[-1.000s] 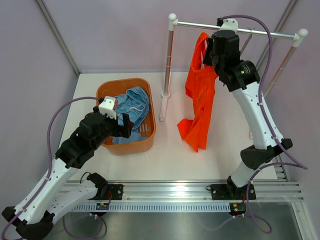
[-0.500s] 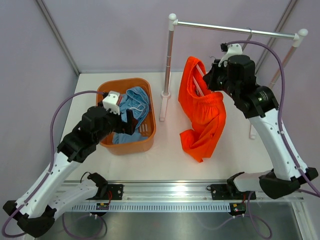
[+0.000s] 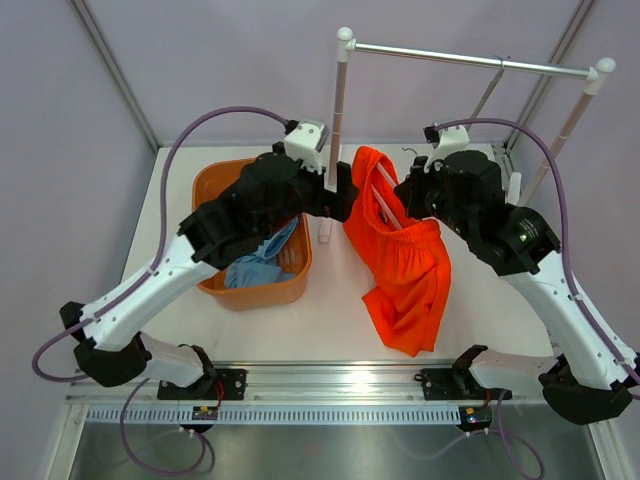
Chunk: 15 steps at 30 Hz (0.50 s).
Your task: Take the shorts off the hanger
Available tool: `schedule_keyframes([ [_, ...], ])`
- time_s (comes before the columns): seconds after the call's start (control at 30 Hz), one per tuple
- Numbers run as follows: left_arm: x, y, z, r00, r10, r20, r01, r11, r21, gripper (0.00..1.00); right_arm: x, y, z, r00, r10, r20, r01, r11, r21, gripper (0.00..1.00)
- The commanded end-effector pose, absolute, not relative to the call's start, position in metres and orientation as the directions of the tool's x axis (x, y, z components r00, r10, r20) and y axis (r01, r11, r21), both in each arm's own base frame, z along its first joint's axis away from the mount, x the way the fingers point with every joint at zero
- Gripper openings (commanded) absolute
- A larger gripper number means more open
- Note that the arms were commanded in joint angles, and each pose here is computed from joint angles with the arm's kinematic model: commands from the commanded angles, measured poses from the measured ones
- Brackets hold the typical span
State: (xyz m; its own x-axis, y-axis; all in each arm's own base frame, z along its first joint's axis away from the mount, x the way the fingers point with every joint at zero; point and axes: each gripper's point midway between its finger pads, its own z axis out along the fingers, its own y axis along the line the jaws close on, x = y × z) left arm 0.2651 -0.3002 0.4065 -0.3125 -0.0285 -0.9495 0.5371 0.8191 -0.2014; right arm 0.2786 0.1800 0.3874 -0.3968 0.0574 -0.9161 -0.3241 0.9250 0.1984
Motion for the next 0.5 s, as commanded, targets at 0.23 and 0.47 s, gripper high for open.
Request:
schedule_keyframes([
  [0.23, 0.295, -0.345, 0.403, -0.295, -0.001, -0.955, 0.425, 0.895, -0.133, 0.99, 0.258, 0.179, 0.407, -0.337, 0.108, -0.935, -0.329, 0.917, 0.224, 0.00],
  [0.47, 0.306, -0.350, 0.383, -0.302, 0.027, -0.953, 0.384, 0.919, -0.095, 0.99, 0.250, 0.191, 0.414, -0.335, 0.104, -0.936, -0.364, 0.902, 0.231, 0.00],
])
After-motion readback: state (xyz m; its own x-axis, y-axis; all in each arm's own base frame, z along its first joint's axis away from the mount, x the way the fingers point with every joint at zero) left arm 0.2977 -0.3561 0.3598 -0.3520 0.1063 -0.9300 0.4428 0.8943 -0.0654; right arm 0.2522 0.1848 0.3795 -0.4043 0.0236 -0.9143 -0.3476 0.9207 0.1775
